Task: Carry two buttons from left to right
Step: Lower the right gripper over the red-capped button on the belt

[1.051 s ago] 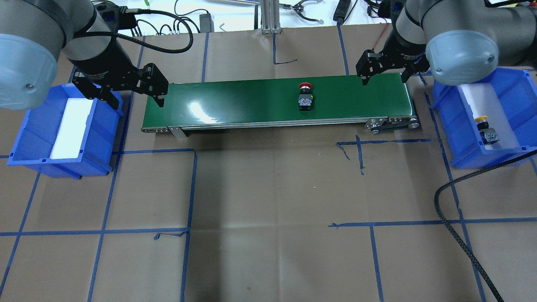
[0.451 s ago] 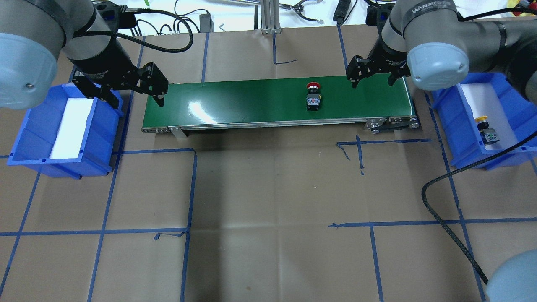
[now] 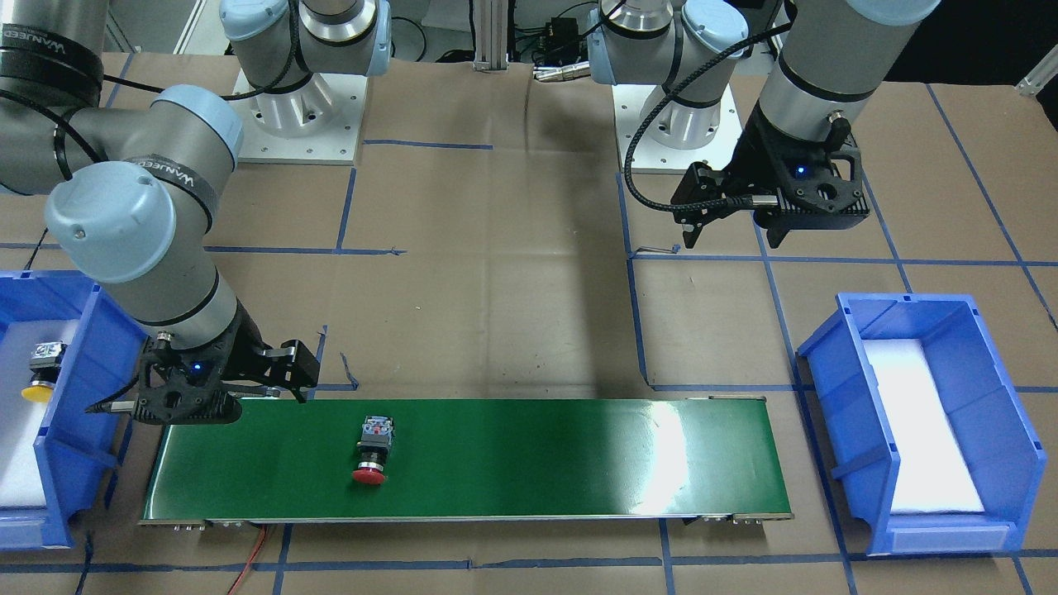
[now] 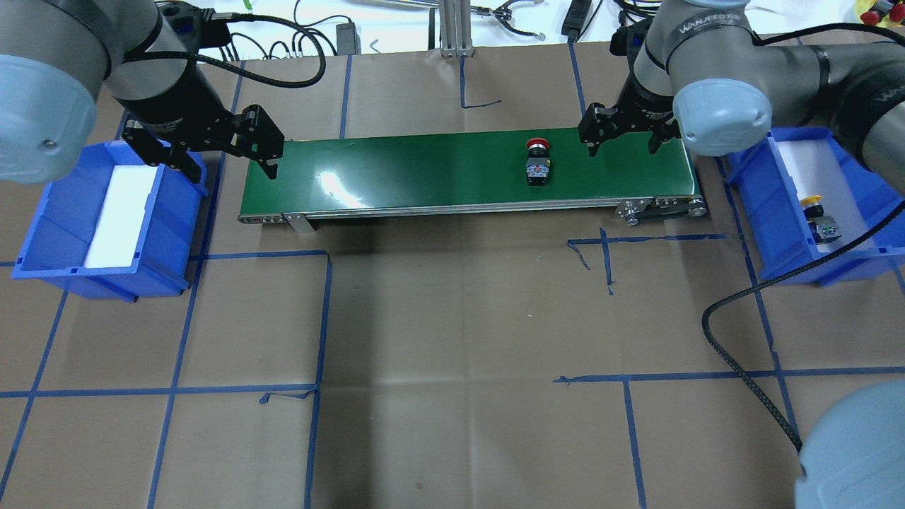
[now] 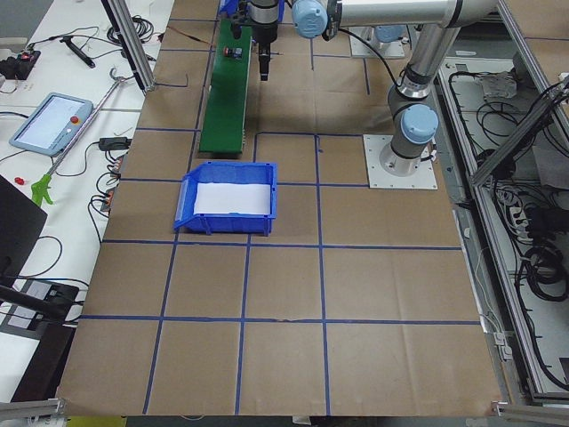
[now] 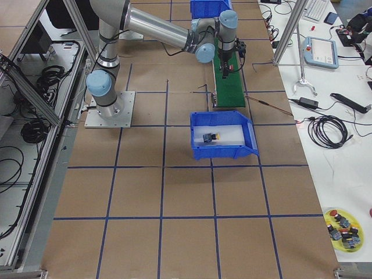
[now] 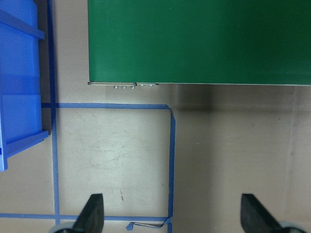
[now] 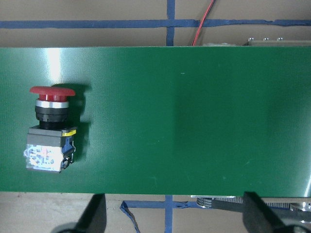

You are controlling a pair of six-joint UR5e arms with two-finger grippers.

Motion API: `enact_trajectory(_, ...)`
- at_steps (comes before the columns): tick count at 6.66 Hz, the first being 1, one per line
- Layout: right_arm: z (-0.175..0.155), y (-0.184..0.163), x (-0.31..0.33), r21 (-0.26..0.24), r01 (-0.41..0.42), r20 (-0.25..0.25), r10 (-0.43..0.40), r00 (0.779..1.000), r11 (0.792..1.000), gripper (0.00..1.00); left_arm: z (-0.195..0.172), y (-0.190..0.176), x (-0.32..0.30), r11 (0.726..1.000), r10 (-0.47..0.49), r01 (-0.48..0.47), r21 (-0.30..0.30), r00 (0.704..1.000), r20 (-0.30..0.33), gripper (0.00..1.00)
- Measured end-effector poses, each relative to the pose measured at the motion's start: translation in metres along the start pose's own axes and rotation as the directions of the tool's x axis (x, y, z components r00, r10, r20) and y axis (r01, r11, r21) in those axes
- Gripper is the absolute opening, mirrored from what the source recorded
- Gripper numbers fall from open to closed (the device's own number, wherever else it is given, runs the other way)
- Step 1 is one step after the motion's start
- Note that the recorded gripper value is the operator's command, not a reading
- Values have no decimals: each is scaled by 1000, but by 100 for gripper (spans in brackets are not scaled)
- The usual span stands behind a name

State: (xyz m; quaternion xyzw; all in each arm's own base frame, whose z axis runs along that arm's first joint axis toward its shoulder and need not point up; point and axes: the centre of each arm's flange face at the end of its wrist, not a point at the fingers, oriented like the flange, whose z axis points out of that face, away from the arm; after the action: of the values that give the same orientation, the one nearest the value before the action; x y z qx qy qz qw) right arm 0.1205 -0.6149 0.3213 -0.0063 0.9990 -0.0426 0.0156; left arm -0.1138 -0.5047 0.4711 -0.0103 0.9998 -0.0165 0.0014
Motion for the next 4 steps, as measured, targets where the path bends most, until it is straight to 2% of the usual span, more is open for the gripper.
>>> enact_trajectory(4, 23, -4, -8, -34, -31, 5, 31, 1000, 999, 99, 0, 0, 0, 1000, 0, 0, 0, 1000, 2, 100)
